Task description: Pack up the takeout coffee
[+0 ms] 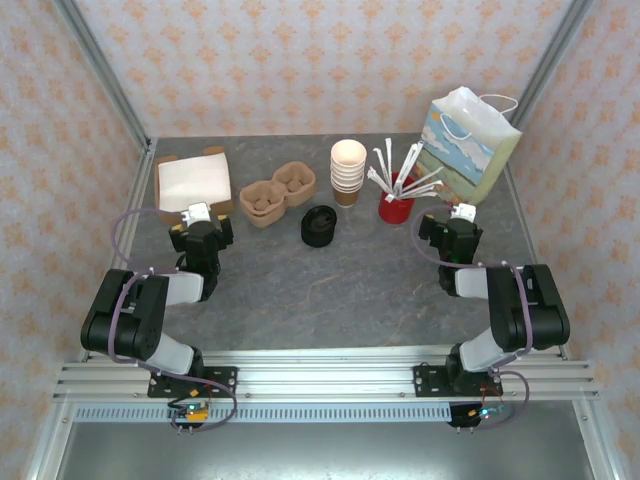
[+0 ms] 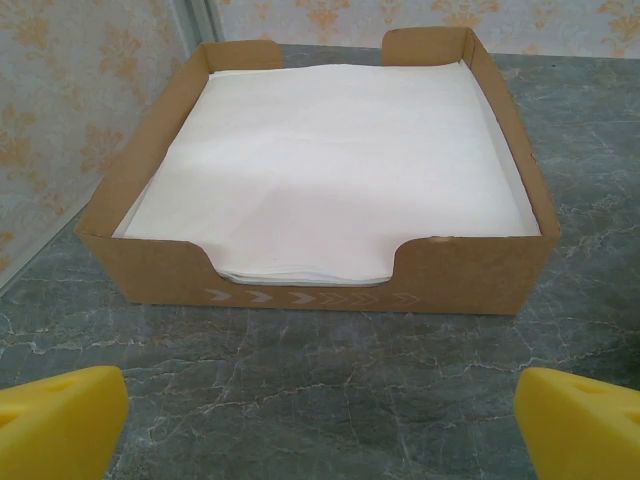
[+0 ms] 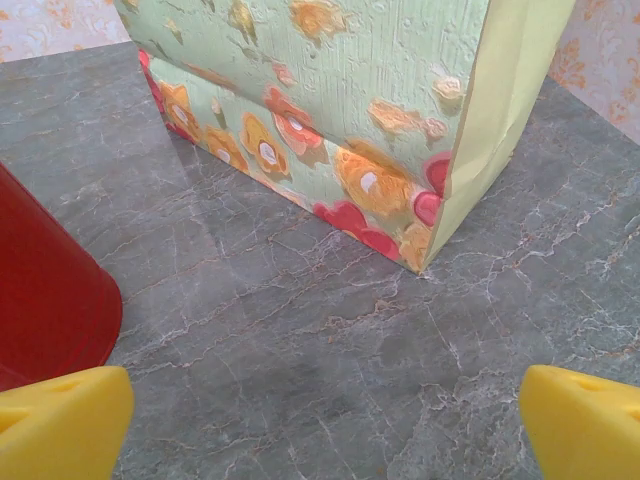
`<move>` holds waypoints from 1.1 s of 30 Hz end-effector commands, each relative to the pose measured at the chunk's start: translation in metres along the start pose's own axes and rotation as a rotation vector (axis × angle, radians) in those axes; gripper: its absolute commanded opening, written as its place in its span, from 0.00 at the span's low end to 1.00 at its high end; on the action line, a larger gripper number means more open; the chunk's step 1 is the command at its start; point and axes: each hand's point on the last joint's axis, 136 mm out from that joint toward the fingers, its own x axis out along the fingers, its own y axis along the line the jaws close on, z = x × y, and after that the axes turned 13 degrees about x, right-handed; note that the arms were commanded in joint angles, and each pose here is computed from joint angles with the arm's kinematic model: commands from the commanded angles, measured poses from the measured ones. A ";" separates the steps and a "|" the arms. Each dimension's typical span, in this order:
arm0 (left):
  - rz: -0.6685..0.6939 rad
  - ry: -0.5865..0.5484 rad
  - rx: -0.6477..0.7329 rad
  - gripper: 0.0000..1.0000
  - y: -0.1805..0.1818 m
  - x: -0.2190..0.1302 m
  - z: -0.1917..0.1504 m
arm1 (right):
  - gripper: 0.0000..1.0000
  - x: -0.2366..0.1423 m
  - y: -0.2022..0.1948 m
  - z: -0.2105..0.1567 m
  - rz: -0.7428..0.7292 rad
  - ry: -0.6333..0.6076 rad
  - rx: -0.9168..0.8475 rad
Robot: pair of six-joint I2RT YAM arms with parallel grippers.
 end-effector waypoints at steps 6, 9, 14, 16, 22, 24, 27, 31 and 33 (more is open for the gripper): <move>0.034 -0.023 -0.005 1.00 0.005 -0.001 0.005 | 0.99 0.000 -0.001 0.005 -0.005 -0.025 0.015; 0.034 -0.023 -0.005 1.00 0.005 -0.001 0.005 | 0.99 0.000 -0.001 0.006 -0.006 -0.025 0.016; 0.034 -0.023 -0.006 1.00 0.005 -0.001 0.005 | 0.99 0.000 -0.001 0.006 -0.006 -0.025 0.016; 0.034 -0.023 -0.006 1.00 0.005 -0.001 0.005 | 0.99 0.000 -0.001 0.005 -0.006 -0.024 0.016; 0.034 -0.022 -0.004 1.00 0.005 -0.001 0.004 | 0.99 0.000 -0.001 0.006 -0.005 -0.026 0.016; 0.035 -0.022 -0.005 1.00 0.006 -0.001 0.005 | 0.99 0.000 -0.001 0.006 -0.005 -0.025 0.015; 0.035 -0.024 -0.007 1.00 0.006 -0.001 0.005 | 0.99 0.000 -0.001 0.006 -0.006 -0.025 0.015; 0.018 -0.038 -0.004 1.00 0.005 -0.005 0.010 | 0.99 -0.004 -0.005 0.013 -0.033 -0.046 0.028; 0.006 -0.055 -0.002 1.00 0.005 -0.010 0.013 | 0.99 -0.014 -0.011 0.027 -0.085 -0.060 0.047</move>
